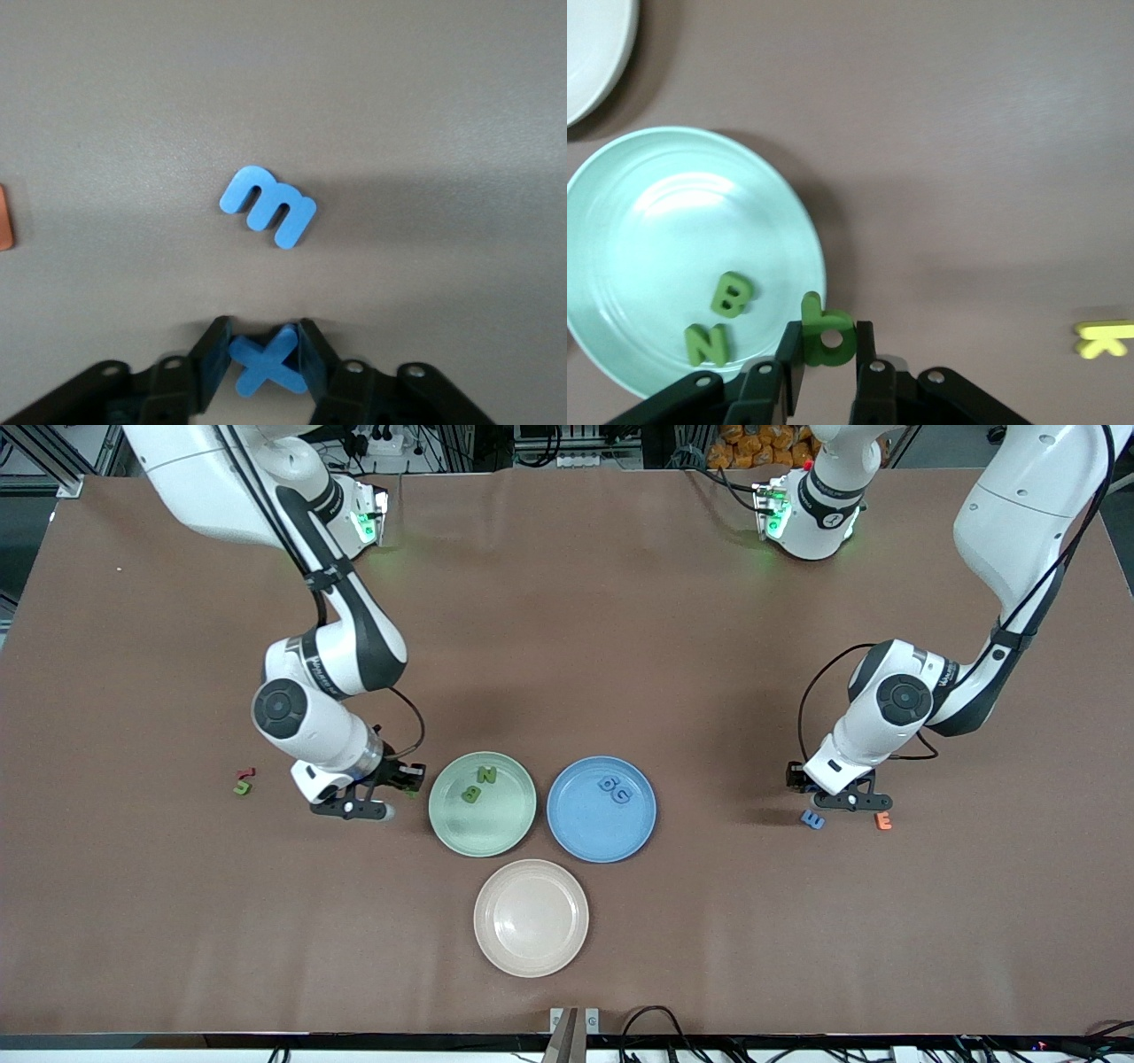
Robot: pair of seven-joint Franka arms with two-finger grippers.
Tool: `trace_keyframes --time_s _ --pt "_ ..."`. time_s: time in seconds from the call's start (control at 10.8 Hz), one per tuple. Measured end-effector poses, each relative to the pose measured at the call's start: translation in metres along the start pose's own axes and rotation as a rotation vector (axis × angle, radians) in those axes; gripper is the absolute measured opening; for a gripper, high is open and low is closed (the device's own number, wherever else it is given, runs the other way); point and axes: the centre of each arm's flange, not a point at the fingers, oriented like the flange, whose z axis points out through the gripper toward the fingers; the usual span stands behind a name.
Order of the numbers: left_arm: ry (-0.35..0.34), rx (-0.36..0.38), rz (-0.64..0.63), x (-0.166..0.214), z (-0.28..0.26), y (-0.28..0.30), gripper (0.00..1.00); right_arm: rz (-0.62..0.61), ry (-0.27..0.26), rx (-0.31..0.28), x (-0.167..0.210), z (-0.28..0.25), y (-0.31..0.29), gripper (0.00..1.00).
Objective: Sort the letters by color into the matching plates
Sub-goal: 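Place the green b on the green plate while the left gripper carries x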
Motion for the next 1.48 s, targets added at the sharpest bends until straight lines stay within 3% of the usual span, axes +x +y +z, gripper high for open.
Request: trace_keyframes --time_s 0.65,1.11,1.2,1.48 --pt "-0.004 -0.005 -0.06 0.002 -0.01 0.02 0.35 -0.068 0.022 0.042 -0.002 0.017 -0.091 0.3" --pt "-0.002 -0.011 -0.176 0.018 -0.045 0.085 0.35 -0.109 0.012 0.012 0.012 0.019 -0.075 0.95" --pt "0.004 -0.014 -0.202 0.02 -0.052 0.105 0.35 -0.13 0.008 0.001 0.018 0.016 -0.066 1.0" --pt "0.012 -0.058 -0.284 0.014 -0.067 0.178 0.35 -0.208 -0.002 -0.017 0.036 -0.007 -0.029 1.0"
